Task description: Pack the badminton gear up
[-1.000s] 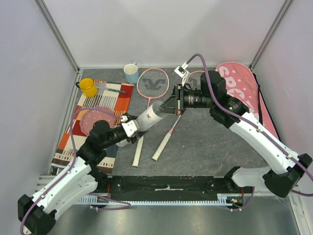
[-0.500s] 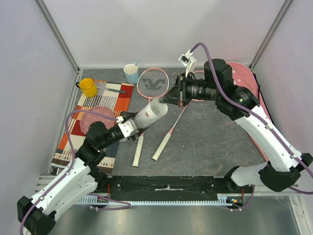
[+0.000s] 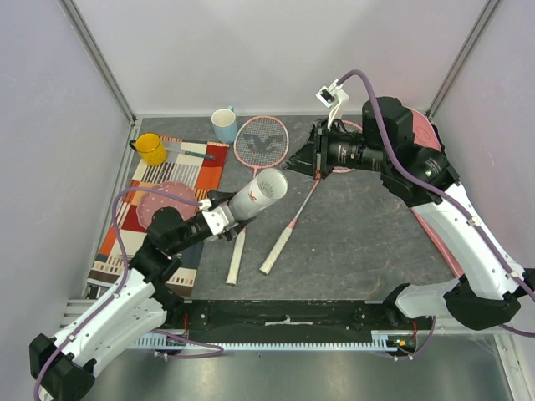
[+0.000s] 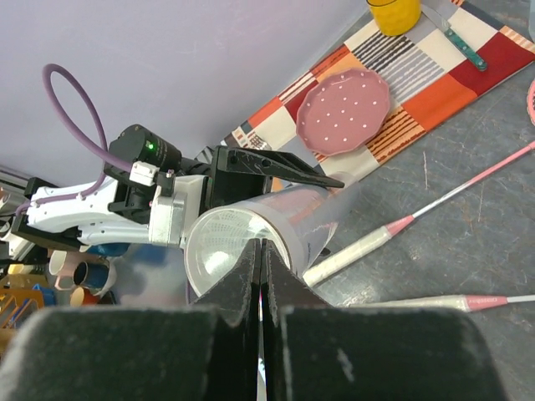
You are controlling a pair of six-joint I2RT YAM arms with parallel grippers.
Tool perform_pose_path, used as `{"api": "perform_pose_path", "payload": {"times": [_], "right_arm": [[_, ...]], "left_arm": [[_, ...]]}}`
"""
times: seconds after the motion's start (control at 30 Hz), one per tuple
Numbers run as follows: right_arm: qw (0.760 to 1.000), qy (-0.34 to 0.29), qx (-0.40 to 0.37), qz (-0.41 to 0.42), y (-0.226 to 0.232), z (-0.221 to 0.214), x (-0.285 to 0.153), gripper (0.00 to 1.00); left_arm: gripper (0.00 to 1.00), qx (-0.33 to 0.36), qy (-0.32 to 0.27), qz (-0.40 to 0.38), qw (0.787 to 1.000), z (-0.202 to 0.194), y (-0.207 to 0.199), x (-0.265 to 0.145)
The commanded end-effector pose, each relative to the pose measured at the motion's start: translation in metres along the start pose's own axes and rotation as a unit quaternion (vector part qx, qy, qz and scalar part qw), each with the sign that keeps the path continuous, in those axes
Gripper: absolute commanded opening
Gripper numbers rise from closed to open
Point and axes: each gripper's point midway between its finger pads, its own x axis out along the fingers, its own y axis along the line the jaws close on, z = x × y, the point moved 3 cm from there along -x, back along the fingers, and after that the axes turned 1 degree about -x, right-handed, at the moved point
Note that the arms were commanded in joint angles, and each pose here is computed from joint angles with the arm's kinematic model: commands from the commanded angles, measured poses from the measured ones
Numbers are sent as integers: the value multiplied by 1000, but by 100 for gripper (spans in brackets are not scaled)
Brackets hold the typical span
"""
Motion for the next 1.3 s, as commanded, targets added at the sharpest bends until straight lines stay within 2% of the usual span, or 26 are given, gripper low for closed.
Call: {"api": "perform_pose_path", "payload": {"times": [0.0,0.23,0.33,0.37,0.47,0.57,0.83,0.9,1.0,1.03,1.07,1.1,1.13,1.17,1.23,1.27], "right_arm": [[1000,-14,-15,7,5,5,-5,0],[998,54,29,6,-12,-59,34,0],[999,27,-15,-37,-11,-33,19,0],[999,-12,-34,-30,4,-7,6,0],[996,-55,-62,-22,24,27,-12,0],[993,-68,-78,-54,20,40,-25,0],[998,-30,-59,-8,22,19,-12,0],[998,-27,-55,-31,11,10,-12,0],[990,-42,-63,-121,-15,8,-26,3],[968,-77,-65,-229,-44,17,-41,3],[951,-92,-69,-286,-56,19,-59,5],[926,-93,-73,-358,-75,15,-78,7],[885,-120,-76,-444,-94,16,-108,10],[865,-125,-80,-480,-101,13,-122,14],[848,-121,-96,-507,-111,2,-138,30],[855,-119,-103,-493,-109,-1,-134,35]], "left_arm": [[28,23,-61,12,998,39,12,2],[28,23,-61,12,998,40,12,2],[28,21,-61,10,998,40,12,3],[28,21,-61,9,998,40,11,3],[28,21,-62,10,998,40,11,3],[28,21,-62,10,998,40,11,2],[28,22,-63,12,998,41,12,1],[28,23,-64,12,998,42,12,1],[28,4,-68,10,998,47,12,3],[29,-7,-71,7,997,58,15,5],[29,-48,-60,-6,997,59,12,11],[28,-75,-49,-9,996,61,14,15],[27,-114,-49,-15,992,82,17,16],[27,-145,-33,-29,988,80,16,24],[27,-179,-43,-43,982,101,19,29],[27,-228,-36,-61,971,101,14,35]]}}
